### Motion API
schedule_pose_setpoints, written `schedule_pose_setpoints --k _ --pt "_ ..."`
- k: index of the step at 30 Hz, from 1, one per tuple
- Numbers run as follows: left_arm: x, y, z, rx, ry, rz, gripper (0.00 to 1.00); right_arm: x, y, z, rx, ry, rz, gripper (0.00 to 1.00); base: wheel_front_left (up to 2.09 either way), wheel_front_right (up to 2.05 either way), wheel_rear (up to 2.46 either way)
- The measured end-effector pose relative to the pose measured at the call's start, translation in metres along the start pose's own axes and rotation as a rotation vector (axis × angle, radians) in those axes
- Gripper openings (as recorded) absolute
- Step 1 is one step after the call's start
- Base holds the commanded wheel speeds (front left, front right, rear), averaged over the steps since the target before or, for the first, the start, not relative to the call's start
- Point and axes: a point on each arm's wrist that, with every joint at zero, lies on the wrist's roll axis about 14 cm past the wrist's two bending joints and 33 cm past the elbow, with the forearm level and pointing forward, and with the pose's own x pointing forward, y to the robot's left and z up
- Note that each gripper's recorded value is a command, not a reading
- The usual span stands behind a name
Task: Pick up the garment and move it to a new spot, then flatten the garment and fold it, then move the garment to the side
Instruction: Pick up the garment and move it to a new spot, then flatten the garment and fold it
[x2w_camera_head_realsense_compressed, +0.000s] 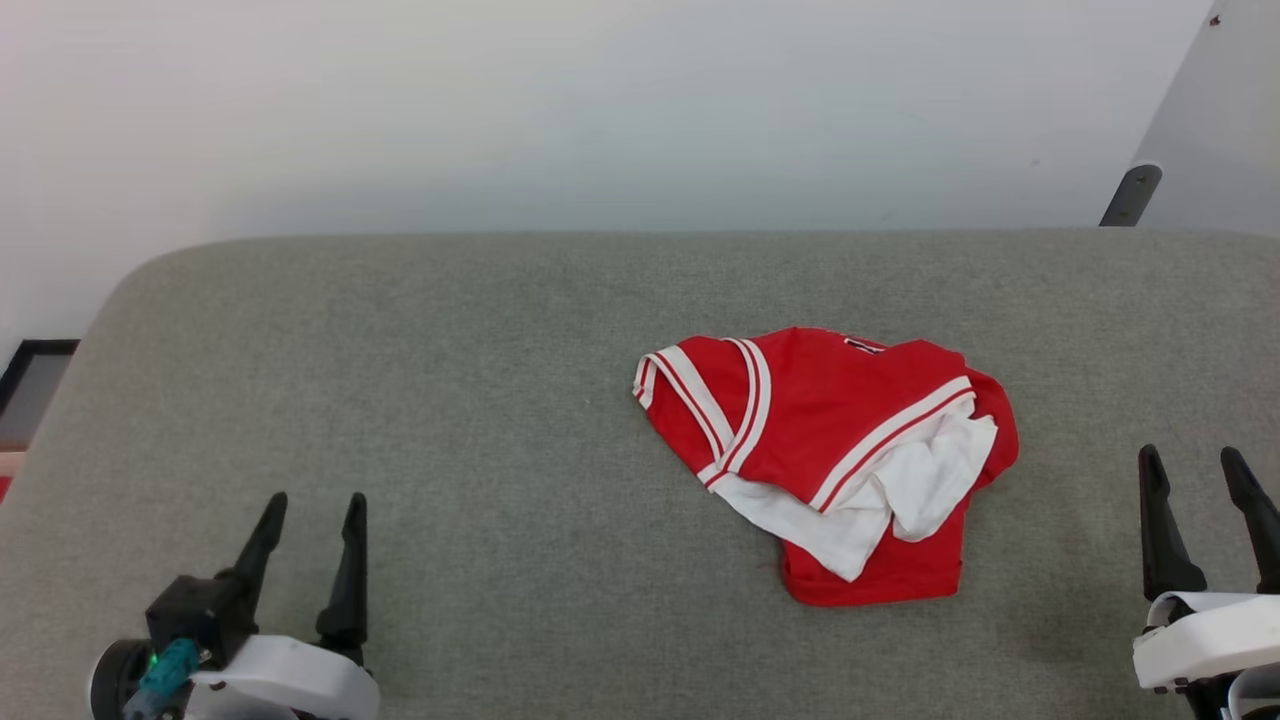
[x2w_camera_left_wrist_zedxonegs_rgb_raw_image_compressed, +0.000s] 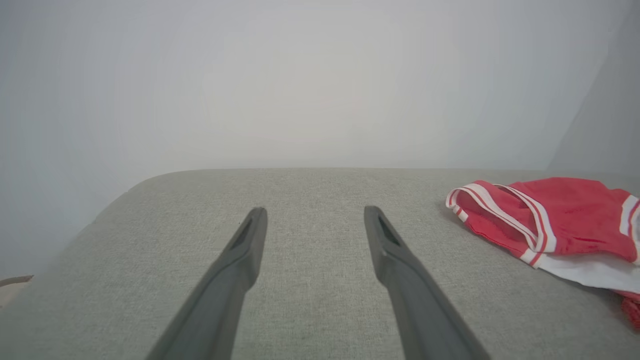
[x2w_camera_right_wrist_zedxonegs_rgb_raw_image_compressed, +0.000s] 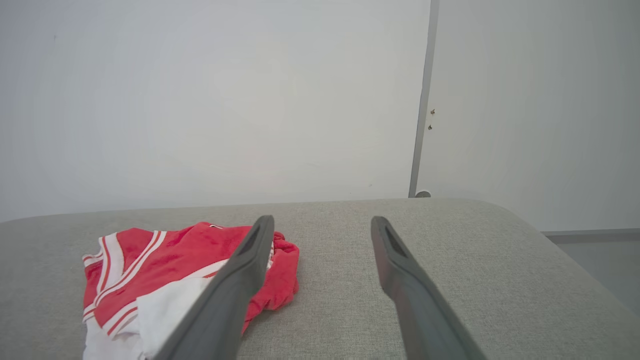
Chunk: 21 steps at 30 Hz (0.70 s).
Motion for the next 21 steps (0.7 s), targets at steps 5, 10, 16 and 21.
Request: schedule_pose_setpoints --k 5,10,16,21 --pt "0.0016 -0.0011 -0.0040 0.010 0.009 -0.006 1.00 -0.0006 0.0000 -0.0053 0.002 0.012 -0.002 1.00 0.00 0.00 0.00" --pt "0.0027 -0.0036 -0.0030 0.019 0.004 -0.012 1.00 -0.0003 0.0007 -0.0054 0.002 0.012 0.001 1.00 0.00 0.00 0.00" --pt "0.0018 -0.0067 -0.0026 0.025 0.000 -0.017 1.00 -0.0008 0.0014 -0.0059 0.002 0.013 0.003 1.00 0.00 0.00 0.00" --pt "-0.0005 -0.0069 -0.0045 0.023 0.004 -0.014 1.00 -0.0010 0.0017 -0.0061 0.002 0.014 0.004 1.00 0.00 0.00 0.00"
